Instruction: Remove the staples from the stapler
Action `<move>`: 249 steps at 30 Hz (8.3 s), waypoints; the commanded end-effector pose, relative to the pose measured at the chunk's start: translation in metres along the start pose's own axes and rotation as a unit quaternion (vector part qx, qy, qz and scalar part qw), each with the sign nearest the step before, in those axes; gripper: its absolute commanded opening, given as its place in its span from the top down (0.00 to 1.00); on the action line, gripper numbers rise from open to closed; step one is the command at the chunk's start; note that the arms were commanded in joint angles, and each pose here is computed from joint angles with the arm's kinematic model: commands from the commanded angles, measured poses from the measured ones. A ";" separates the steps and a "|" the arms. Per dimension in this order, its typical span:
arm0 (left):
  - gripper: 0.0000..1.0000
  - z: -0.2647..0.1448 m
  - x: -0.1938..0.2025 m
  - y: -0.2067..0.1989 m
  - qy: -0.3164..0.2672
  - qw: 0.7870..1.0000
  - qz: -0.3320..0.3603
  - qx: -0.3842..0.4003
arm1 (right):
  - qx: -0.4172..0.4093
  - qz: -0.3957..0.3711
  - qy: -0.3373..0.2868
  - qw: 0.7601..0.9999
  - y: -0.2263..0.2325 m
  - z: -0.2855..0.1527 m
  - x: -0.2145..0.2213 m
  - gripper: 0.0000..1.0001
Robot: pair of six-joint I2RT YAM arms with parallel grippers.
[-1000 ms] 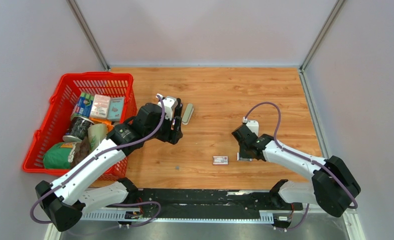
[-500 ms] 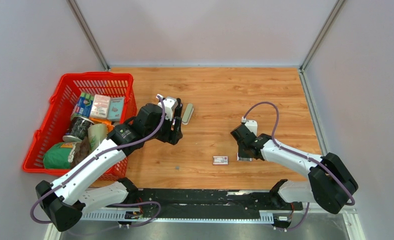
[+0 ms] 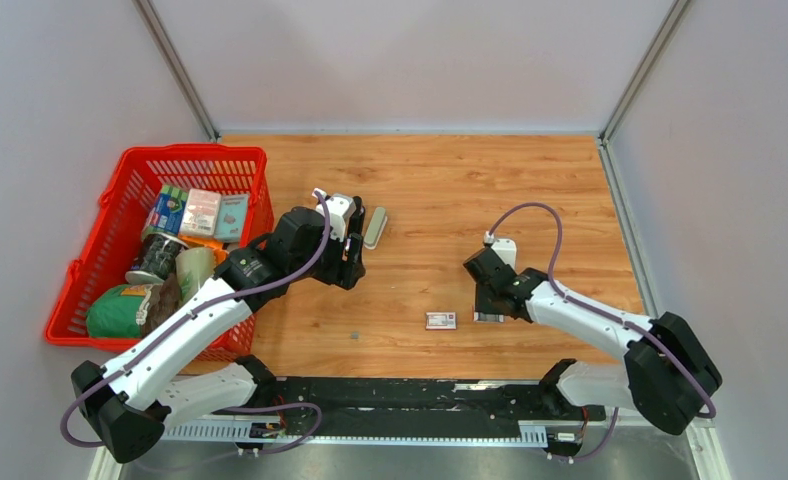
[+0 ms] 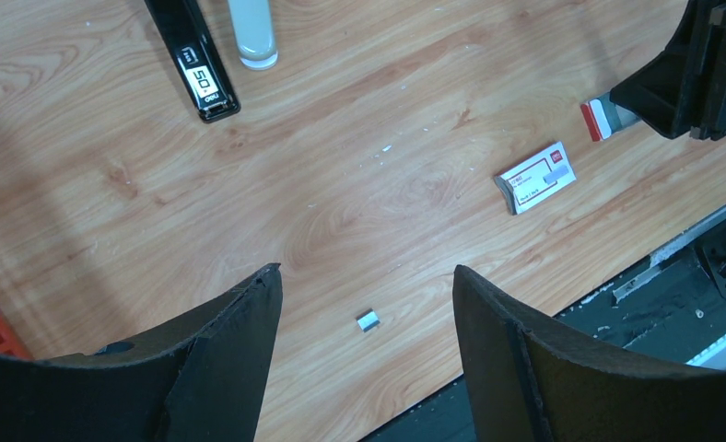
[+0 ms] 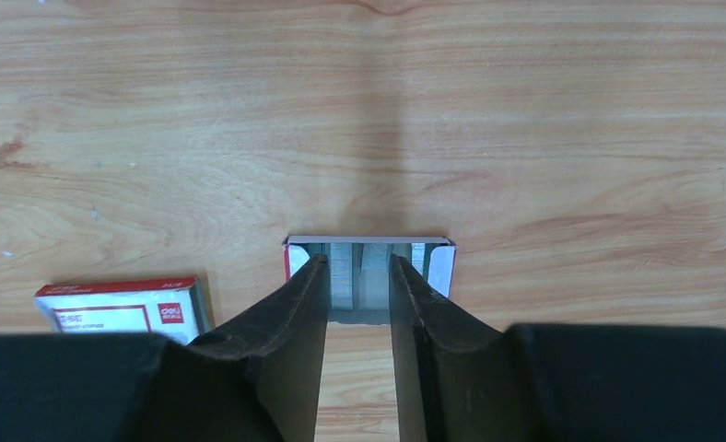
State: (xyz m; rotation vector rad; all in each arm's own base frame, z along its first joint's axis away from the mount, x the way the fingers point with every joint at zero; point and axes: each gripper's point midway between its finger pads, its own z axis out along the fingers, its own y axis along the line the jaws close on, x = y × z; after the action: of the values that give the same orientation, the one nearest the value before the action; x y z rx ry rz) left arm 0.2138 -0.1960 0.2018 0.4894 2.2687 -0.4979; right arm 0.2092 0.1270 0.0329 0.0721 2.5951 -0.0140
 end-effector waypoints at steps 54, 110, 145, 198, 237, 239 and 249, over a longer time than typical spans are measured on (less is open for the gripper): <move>0.25 -0.111 -0.010 0.060 -0.186 0.975 0.018 -0.116 | -0.495 -0.582 -0.198 0.614 0.297 -0.055 0.068 0.28; 0.25 -0.102 -0.004 0.064 -0.168 0.977 0.023 -0.127 | -0.502 -0.522 -0.176 0.667 0.291 -0.042 0.068 0.86; 0.25 -0.083 -0.003 0.062 -0.132 0.982 0.033 -0.131 | -0.044 -0.018 -0.164 0.985 0.025 -0.037 -0.040 0.85; 0.25 -0.080 0.000 0.063 -0.123 0.983 0.034 -0.132 | 0.017 0.102 -0.098 0.990 -0.001 -0.005 0.007 0.85; 0.25 -0.059 0.006 0.039 -0.071 0.994 0.012 -0.079 | 0.029 0.090 -0.155 0.983 -0.011 -0.038 -0.031 0.57; 0.25 -0.051 0.008 0.033 -0.057 0.996 -0.001 -0.065 | 0.029 0.081 -0.157 0.984 -0.012 -0.041 -0.033 0.53; 0.25 0.000 0.021 0.003 -0.013 0.999 -0.050 0.002 | 0.038 0.116 -0.163 0.979 -0.037 -0.042 -0.035 0.57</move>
State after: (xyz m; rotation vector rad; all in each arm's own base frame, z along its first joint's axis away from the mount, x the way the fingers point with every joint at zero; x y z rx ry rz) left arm 0.1962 -0.1652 0.1822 0.4031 2.2948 -0.4240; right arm 0.2115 0.1049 0.0786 0.3172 2.3001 -0.0270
